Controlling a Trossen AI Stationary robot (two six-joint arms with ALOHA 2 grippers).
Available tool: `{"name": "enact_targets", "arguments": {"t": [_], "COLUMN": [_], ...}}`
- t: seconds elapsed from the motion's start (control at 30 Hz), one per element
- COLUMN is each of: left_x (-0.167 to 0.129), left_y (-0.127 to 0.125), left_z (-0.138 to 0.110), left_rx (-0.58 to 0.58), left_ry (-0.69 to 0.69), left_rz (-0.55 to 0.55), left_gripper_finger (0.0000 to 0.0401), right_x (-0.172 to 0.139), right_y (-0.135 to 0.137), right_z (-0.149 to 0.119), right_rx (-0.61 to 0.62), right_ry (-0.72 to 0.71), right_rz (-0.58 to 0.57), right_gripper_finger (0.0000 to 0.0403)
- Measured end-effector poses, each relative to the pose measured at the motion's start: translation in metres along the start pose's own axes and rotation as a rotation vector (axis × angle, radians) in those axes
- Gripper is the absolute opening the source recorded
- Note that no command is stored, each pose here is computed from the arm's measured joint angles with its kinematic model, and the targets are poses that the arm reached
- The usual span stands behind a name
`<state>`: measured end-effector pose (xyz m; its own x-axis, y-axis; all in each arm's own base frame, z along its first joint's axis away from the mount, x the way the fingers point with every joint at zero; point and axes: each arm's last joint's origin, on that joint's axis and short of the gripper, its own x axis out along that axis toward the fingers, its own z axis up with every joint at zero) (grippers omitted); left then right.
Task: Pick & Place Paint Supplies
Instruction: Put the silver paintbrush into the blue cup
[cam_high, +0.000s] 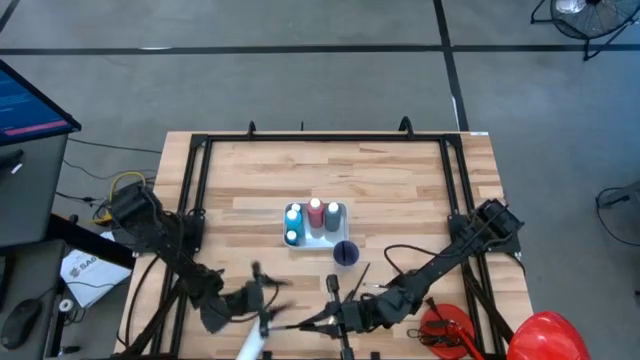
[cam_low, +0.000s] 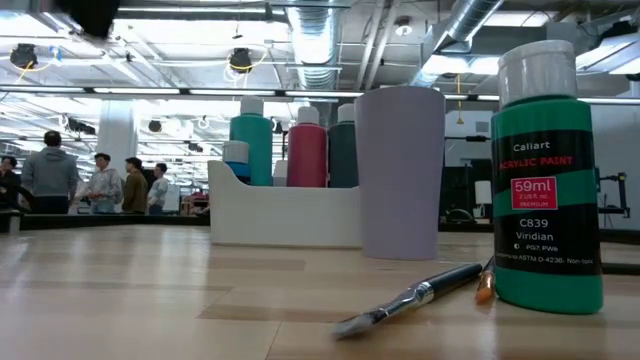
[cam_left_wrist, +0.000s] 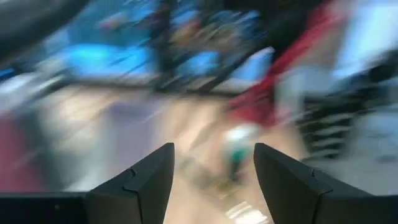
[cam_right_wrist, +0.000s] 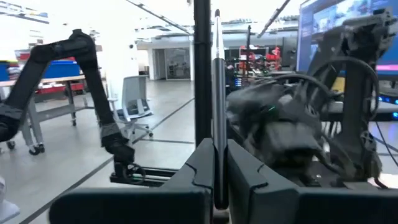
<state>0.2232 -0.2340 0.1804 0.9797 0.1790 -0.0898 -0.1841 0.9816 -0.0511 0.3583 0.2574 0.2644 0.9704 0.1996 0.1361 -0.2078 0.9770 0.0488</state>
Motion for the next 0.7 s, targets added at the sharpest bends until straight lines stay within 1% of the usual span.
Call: {"name": "enact_targets", "arguments": {"t": [0.03,0.07,0.1,0.17,0.2,0.27,0.33,0.4,0.47,0.6,0.7], "left_x": [0.0,-0.002,-0.005,-0.009,-0.01,-0.01,-0.008,-0.011,-0.016,-0.026,-0.025], "left_y": [-0.005,-0.009,-0.01,-0.008,-0.006,-0.006,-0.009,-0.011,-0.011,-0.004,0.002], "left_z": [0.005,0.011,0.016,0.019,0.019,0.021,0.026,0.036,0.05,0.073,0.083], "left_rx": [0.0,-0.004,-0.018,-0.043,-0.06,-0.08,-0.065,-0.05,-0.034,0.007,0.03], "left_ry": [-0.052,-0.113,-0.174,-0.27,-0.31,-0.389,-0.431,-0.487,-0.546,-0.605,-0.618], "left_rz": [-0.078,-0.132,-0.161,-0.185,-0.212,-0.338,-0.451,-0.525,-0.549,-0.506,-0.476], "left_gripper_finger": [0.0214,0.0214,0.0214,0.0214,0.0214,0.0214,0.0214,0.0214,0.0214,0.0214,0.0214], "right_x": [-0.001,-0.002,-0.003,-0.005,-0.006,-0.007,-0.007,-0.007,-0.006,-0.007,-0.005], "right_y": [0.002,0.005,0.007,0.011,0.013,0.014,0.014,0.013,0.012,0.012,0.007], "right_z": [0.0,0.001,0.002,0.004,0.005,0.007,0.008,0.008,0.008,0.012,0.012], "right_rx": [-0.006,-0.01,-0.01,-0.015,-0.016,-0.007,-0.004,0.002,0.003,0.015,0.021], "right_ry": [-0.004,-0.009,-0.016,-0.034,-0.048,-0.067,-0.072,-0.072,-0.073,-0.109,-0.114], "right_rz": [0.006,0.011,0.014,0.023,0.026,0.027,0.027,0.025,0.023,0.02,0.013], "right_gripper_finger": [0.0007,0.0007,0.0007,0.0007,0.0007,0.0007,0.0008,0.0009,0.0009,0.0007,0.0007]}}
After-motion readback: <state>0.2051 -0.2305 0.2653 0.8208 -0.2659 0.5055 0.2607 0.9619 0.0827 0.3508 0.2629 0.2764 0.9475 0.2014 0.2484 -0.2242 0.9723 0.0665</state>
